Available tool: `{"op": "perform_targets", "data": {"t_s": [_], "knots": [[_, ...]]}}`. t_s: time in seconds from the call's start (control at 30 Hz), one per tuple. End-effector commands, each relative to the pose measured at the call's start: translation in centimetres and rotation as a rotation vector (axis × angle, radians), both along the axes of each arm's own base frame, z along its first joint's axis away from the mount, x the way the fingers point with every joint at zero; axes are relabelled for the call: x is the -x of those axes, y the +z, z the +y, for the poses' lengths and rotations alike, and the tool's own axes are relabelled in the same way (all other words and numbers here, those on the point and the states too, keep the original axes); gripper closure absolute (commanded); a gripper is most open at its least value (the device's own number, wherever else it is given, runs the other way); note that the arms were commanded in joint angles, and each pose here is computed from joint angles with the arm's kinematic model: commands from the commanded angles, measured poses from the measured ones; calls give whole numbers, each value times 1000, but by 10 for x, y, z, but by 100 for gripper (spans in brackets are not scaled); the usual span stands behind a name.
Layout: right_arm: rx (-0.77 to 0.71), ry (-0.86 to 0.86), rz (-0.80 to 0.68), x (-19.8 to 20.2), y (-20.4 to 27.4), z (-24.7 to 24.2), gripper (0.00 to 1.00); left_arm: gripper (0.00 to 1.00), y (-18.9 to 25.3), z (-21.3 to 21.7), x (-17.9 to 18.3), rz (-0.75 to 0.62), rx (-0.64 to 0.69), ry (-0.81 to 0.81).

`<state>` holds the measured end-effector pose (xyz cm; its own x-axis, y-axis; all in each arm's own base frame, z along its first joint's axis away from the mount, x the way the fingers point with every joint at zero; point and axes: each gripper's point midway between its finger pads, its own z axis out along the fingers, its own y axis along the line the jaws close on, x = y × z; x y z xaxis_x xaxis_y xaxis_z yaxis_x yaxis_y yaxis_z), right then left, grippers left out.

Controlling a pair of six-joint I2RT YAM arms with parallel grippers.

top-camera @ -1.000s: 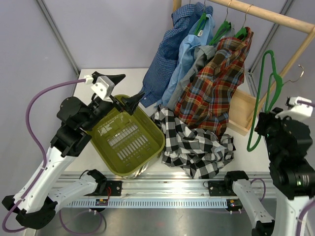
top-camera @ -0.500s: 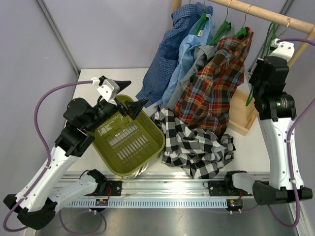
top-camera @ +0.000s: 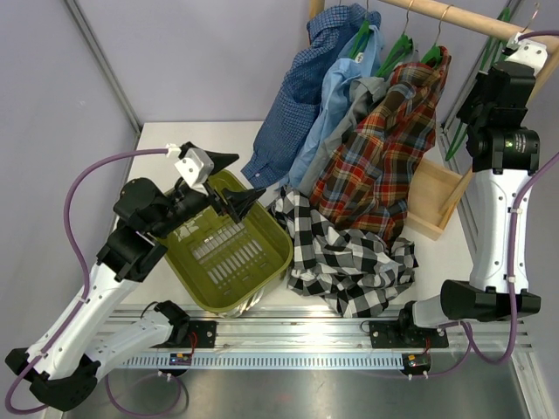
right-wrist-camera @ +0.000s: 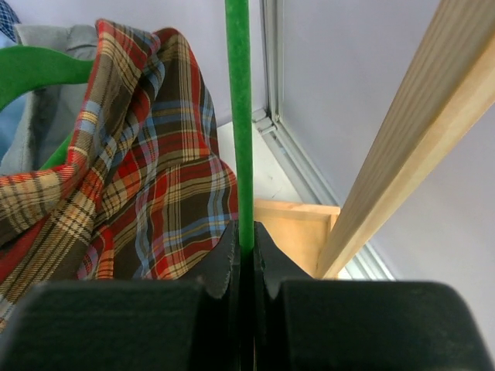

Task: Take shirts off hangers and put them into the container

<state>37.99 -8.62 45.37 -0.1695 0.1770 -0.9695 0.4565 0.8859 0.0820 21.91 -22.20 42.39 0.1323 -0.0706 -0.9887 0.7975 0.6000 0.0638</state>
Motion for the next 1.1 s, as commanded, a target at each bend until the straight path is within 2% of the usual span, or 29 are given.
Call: {"op": "perform_targets", "data": {"t_s": [0.0, 0.33, 0.6, 0.67, 0.73, 0.77, 0.83, 0.87, 0.97, 1.03, 1.07], "knots": [[-63, -8, -51, -4, 9, -4, 100, 1, -1, -8, 18, -4, -9, -100], [-107, -6, -11, 1, -12, -3, 98, 1, -25, -12, 34, 53, -51, -184], [-153, 24, 77, -2, -40, -2, 97, 1, -34, -17, 41, 86, -71, -233], [-159, 35, 77, -1, -40, 0, 93, 1, -36, -17, 42, 90, -72, -238], [-156, 59, 83, 1, -43, 4, 84, 1, -38, -19, 42, 96, -77, -247], [-157, 99, 72, 3, -39, 11, 67, 1, -39, -20, 43, 97, -79, -255], [-119, 161, 53, 5, -35, 17, 46, 1, -44, -25, 46, 119, -99, -274], [-105, 215, 20, 13, -24, 26, 27, 1, -47, -27, 45, 122, -113, -269], [-5, 379, -38, 32, -8, 49, 1, 1, -61, -44, 44, 112, -203, -277], [78, 471, -10, 42, -18, 59, 1, 1, -73, -64, 53, 125, -267, -323], [103, 526, -29, 56, -14, 69, 1, 1, -78, -68, 48, 106, -308, -285]]}}
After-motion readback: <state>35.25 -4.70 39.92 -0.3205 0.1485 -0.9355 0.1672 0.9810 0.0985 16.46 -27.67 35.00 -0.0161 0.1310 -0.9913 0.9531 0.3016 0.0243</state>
